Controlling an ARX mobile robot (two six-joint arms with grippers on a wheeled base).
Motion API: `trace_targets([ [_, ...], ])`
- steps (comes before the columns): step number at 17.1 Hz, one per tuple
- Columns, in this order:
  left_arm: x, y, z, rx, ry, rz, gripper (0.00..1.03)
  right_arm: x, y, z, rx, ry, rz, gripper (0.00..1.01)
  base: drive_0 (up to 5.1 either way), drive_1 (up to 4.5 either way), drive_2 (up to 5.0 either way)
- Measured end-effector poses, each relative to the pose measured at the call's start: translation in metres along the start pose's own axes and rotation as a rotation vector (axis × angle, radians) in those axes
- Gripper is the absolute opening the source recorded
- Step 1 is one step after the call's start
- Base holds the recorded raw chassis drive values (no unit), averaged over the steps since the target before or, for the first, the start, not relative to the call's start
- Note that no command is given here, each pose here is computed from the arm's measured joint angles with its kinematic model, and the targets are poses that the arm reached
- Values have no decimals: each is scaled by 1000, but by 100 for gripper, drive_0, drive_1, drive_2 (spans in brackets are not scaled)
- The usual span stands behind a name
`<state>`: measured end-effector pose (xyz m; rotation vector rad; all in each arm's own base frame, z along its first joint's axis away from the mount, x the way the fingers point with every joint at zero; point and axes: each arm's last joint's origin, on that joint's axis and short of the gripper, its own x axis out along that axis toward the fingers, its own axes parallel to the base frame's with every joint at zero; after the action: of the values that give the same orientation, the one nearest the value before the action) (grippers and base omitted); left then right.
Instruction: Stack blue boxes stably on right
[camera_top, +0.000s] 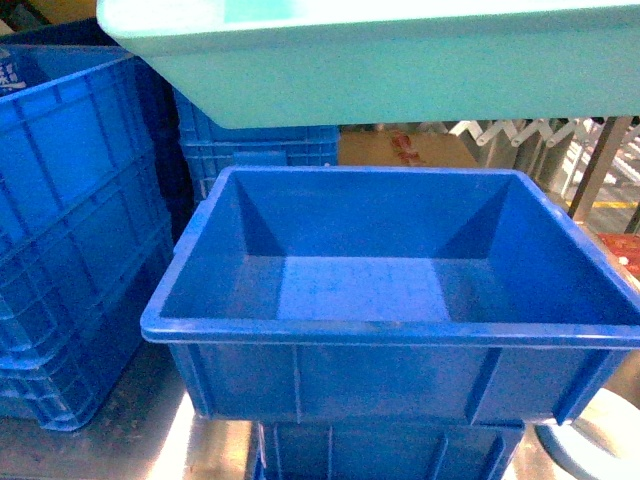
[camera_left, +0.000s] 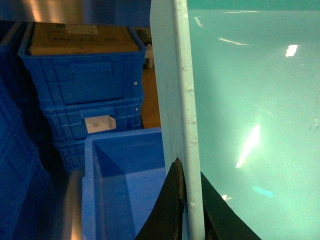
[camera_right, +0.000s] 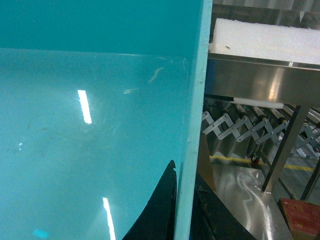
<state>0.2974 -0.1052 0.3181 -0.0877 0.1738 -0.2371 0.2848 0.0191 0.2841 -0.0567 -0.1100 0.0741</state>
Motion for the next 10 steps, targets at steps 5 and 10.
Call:
trace_targets([
  [5, 0, 0, 0, 0, 0, -1, 2, 0, 0, 0, 0, 0, 0, 7, -11, 403, -425],
  [10, 0, 0, 0, 0, 0, 0, 2, 0, 0, 0, 0, 3, 0, 7, 6, 337, -326],
])
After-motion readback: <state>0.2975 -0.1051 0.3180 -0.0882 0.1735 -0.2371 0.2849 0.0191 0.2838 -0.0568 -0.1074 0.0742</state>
